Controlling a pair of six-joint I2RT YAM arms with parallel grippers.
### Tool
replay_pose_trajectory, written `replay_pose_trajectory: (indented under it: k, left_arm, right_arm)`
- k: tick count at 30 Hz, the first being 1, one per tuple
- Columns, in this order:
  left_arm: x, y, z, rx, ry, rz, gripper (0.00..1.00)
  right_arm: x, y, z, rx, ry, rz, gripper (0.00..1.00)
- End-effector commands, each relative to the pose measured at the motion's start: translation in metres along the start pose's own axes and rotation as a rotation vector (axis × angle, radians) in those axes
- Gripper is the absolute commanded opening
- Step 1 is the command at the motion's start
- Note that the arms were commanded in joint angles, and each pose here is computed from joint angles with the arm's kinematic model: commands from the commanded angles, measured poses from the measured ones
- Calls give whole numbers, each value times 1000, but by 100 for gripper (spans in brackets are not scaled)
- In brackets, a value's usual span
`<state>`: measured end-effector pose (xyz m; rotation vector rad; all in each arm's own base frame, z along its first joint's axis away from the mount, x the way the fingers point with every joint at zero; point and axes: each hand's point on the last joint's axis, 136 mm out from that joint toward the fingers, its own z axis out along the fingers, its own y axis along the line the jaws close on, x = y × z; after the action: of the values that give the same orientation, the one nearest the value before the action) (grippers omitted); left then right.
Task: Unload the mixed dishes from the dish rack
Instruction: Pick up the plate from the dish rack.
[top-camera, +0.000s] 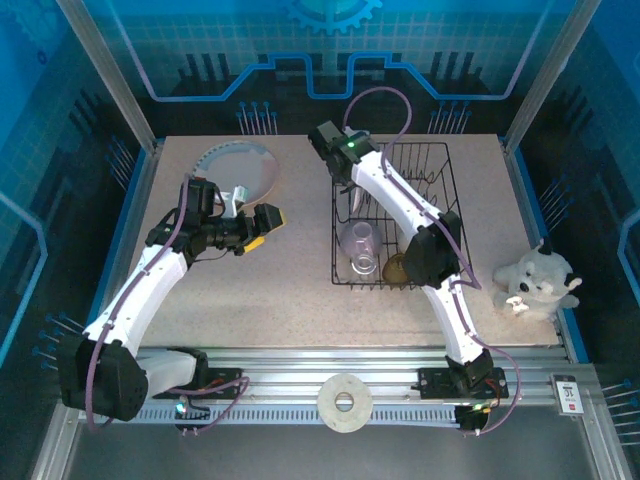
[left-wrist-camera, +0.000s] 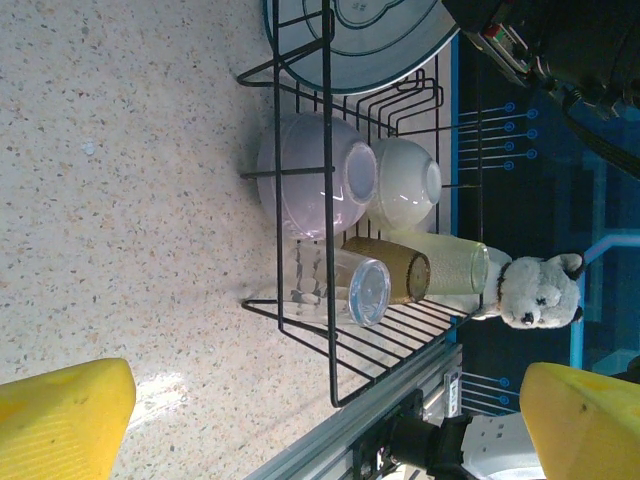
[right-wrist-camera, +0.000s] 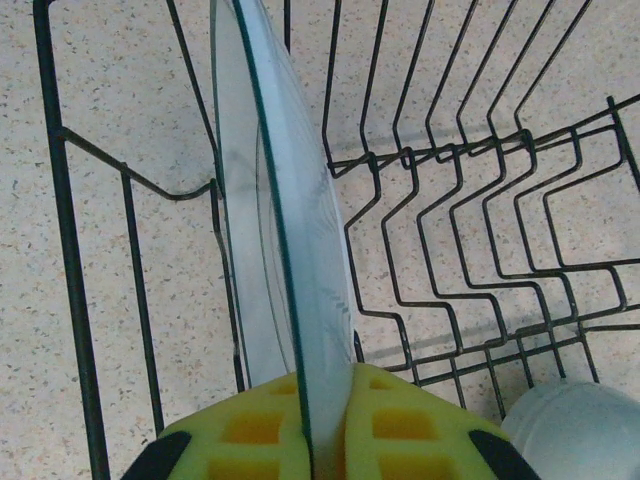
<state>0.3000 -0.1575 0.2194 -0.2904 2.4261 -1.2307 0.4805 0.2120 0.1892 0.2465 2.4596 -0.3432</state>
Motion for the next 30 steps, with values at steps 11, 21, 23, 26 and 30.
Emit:
replay_pose_trajectory:
  k: [11,21,23,26,30]
  left_arm:
    - [9,15,11,-46,54,-3,99]
    - [7,20,15,-63,62,-4,99]
    - [6,20,14,-71,60,-7,99]
    - [6,19,12,-76,52,-10,99]
    - [8,20,8,-87,39,-6,99]
  right_arm:
    - [11,12,-2,145,-90,-135,0]
    - [5,10,-17,165,-138,-146,0]
    - [0,8,-24,167,-160,-148,0]
    - [-5,9,-31,159,-181,-153,0]
    - [-9,10,-36,145,-195,-156,0]
